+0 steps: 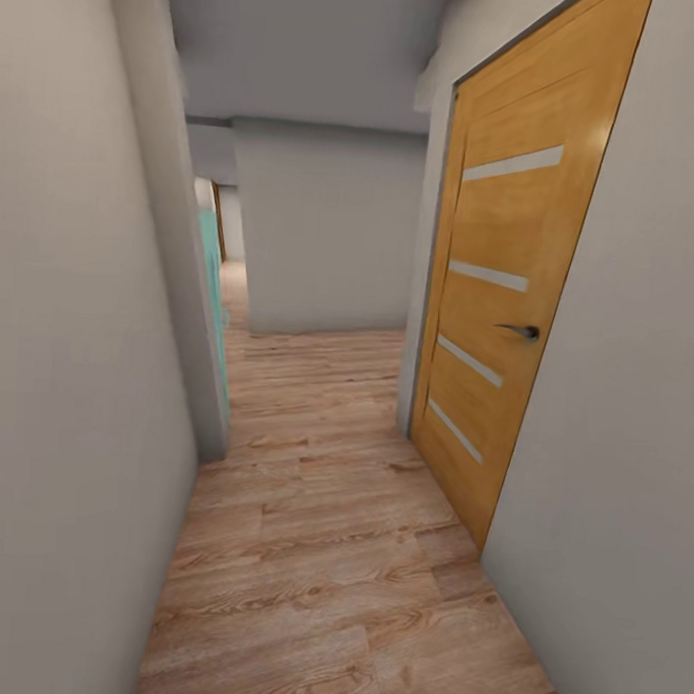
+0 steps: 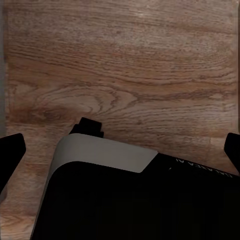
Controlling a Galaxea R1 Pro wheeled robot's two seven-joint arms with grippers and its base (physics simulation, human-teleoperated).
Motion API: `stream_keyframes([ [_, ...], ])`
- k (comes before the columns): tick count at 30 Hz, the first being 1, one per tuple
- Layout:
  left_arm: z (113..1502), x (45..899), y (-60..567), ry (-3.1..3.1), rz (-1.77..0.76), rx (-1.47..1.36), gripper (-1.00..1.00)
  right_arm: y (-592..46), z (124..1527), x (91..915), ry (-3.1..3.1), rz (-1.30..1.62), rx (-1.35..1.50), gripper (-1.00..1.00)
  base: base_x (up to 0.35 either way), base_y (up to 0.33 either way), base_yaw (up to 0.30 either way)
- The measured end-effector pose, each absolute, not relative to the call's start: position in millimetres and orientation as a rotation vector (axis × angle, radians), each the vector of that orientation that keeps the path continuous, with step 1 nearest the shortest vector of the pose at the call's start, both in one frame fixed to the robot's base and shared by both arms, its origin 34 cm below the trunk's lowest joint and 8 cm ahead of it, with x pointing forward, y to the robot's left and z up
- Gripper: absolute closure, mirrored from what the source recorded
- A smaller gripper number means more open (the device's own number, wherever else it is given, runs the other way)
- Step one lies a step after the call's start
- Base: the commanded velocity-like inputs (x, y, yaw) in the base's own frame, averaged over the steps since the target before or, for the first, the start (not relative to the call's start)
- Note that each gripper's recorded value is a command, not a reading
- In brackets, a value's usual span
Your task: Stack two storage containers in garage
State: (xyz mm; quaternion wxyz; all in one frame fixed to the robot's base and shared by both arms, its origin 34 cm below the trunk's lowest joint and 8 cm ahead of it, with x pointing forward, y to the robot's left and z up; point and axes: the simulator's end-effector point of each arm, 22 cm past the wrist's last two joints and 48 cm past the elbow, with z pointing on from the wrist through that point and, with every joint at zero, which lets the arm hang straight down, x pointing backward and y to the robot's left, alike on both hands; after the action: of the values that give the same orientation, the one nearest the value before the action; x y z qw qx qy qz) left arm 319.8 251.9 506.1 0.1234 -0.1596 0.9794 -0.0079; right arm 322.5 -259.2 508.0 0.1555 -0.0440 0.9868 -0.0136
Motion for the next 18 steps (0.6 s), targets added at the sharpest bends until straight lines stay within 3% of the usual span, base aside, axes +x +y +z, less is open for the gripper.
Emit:
stream_keyframes([
  [18,506.1,319.8,251.0,2.857,-0.025,-0.464,-1.00,-258.2,508.0,322.4,2.826,-0.038,-0.137,-1.00,0.321,-0.005,0.002],
])
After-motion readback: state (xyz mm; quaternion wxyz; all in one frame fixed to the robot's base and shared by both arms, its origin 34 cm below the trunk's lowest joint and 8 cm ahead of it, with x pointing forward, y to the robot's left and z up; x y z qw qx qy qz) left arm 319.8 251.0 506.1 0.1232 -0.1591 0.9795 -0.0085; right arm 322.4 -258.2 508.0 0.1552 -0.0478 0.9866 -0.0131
